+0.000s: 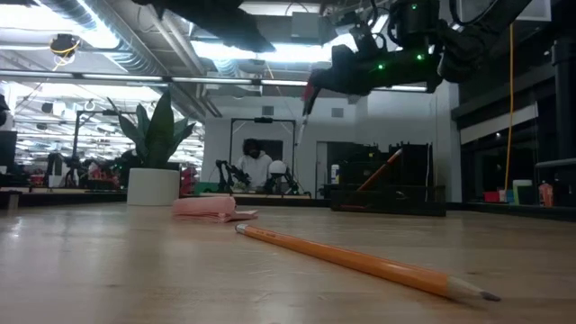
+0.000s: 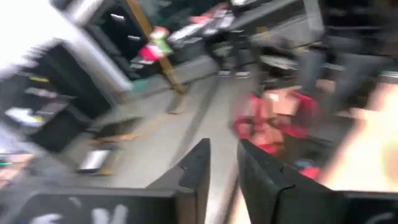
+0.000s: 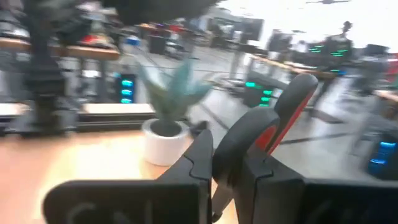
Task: Pick and place office supplies into organizer
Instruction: Put the black scissors into the black desk organizer
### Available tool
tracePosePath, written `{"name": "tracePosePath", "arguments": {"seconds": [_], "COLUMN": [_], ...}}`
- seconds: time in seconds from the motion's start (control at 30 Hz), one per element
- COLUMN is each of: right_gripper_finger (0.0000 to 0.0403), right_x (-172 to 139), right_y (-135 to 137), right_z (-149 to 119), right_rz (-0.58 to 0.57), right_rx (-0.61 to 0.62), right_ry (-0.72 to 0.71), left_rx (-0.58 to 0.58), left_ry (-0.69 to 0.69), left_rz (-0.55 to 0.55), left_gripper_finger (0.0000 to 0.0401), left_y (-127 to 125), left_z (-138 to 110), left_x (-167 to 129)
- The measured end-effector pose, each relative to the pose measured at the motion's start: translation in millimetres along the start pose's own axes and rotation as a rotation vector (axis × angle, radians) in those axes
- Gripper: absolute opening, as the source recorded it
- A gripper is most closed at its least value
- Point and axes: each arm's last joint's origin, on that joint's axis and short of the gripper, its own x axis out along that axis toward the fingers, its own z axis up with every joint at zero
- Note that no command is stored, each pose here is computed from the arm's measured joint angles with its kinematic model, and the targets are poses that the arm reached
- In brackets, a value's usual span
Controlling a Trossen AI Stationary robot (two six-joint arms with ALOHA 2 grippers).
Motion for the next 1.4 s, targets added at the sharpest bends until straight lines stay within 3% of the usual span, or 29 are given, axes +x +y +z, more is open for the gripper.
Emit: {"name": "tracePosePath", "arguments": {"seconds": [0.17,0.3,0.57,1.0,1.4], "right_gripper_finger": [0.0028,0.0028,0.0028,0.0028,0.0028], "right_x": [-10,-19,-34,-36,-16], "right_y": [-7,-11,-22,-42,-45], "right_z": [11,20,38,26,-9], "right_rz": [-0.11,-0.155,-0.262,-0.354,-0.382], "right_rx": [-0.056,-0.102,-0.135,-0.119,-0.114], "right_ry": [0.061,0.101,0.109,0.22,0.295], "left_rx": [-0.057,-0.06,-0.093,-0.146,-0.15], "left_ry": [-0.017,-0.022,-0.098,-0.136,-0.135], "left_rz": [-0.155,-0.152,-0.106,-0.099,-0.1], "left_gripper_finger": [0.0011,0.0002,0.0001,0.0002,0.0002], "left_y": [4,2,-15,-23,-26], "left_z": [-7,-13,-50,-76,-87], "left_x": [0,1,-9,-49,-61]}}
